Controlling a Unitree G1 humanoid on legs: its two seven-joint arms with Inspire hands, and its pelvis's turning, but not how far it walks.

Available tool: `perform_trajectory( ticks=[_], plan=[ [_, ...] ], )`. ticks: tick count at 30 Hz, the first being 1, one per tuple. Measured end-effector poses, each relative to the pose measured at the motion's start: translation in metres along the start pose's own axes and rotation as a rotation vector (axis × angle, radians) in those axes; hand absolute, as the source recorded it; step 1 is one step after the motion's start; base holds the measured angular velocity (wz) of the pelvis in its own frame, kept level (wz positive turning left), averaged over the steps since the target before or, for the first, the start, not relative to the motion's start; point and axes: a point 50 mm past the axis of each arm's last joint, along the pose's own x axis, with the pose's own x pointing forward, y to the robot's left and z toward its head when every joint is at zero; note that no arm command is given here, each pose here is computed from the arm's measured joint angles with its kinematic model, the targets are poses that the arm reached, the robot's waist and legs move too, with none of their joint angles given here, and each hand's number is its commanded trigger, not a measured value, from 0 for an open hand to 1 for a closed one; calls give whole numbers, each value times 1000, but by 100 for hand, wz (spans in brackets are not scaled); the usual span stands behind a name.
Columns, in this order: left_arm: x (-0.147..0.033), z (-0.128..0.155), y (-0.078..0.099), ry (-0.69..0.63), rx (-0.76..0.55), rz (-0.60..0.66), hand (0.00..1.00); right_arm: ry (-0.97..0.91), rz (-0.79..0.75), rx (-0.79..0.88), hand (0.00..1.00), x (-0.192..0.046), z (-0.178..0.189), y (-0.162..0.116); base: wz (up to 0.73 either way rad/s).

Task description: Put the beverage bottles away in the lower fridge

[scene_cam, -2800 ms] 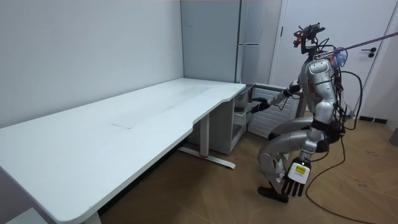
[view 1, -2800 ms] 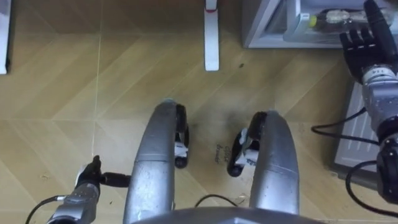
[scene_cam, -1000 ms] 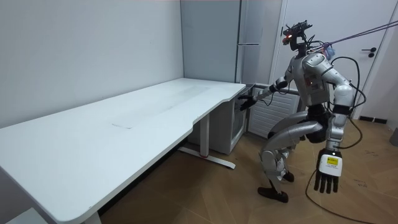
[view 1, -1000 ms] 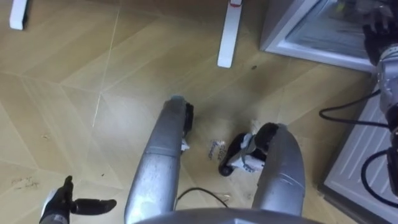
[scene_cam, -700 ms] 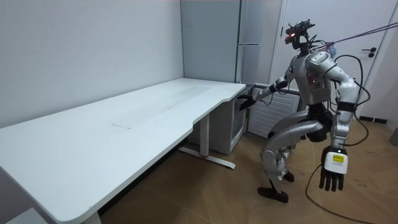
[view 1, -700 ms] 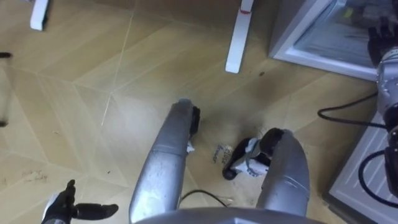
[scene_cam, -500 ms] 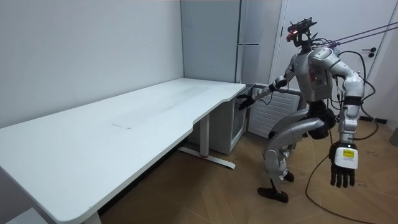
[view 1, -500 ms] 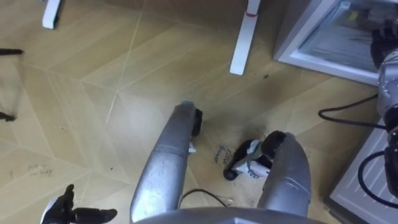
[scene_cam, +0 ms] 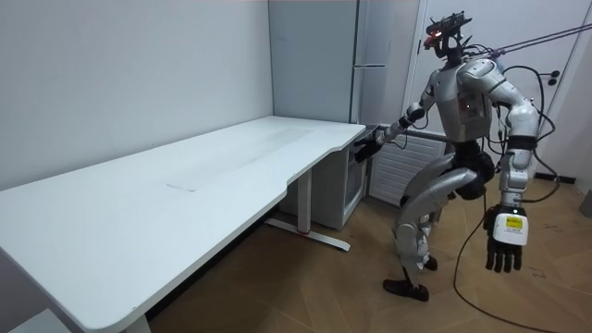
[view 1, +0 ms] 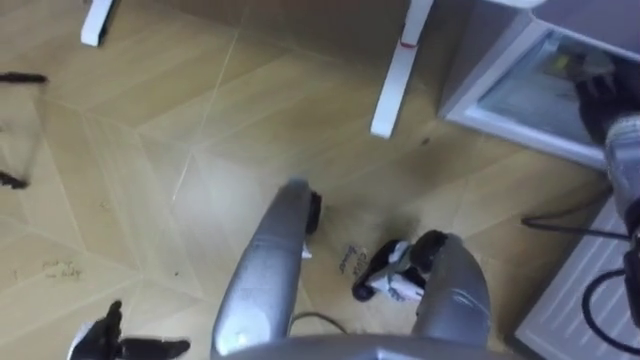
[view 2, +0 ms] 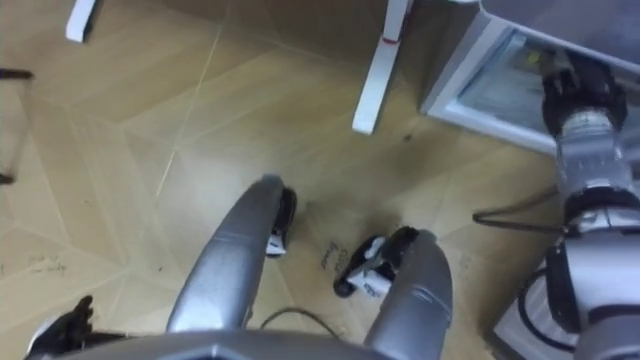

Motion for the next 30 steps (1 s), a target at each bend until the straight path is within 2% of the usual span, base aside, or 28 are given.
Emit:
perform_trajectory(
  ticks=[5,12,19,24,26,30],
  plan=[
    [4,4,12,-17,-45,55,0,56,-21,-95,0,-13,-7,-43,3],
    [7,-1,9,5,-68,69,0,127,-107,-139,0,-34,-13,-93,-13],
    [9,-6,3,25,-123,81,0,130,-180,-146,0,-50,-12,-123,-16],
    [6,-18,5,60,-174,119,0,90,-218,-147,0,-59,0,-137,-12],
    [5,-20,8,62,-183,137,0,95,-202,-199,0,-61,3,-138,-9],
    [5,-20,2,60,-181,134,0,116,-186,-320,0,-61,10,-136,-20]
  ],
)
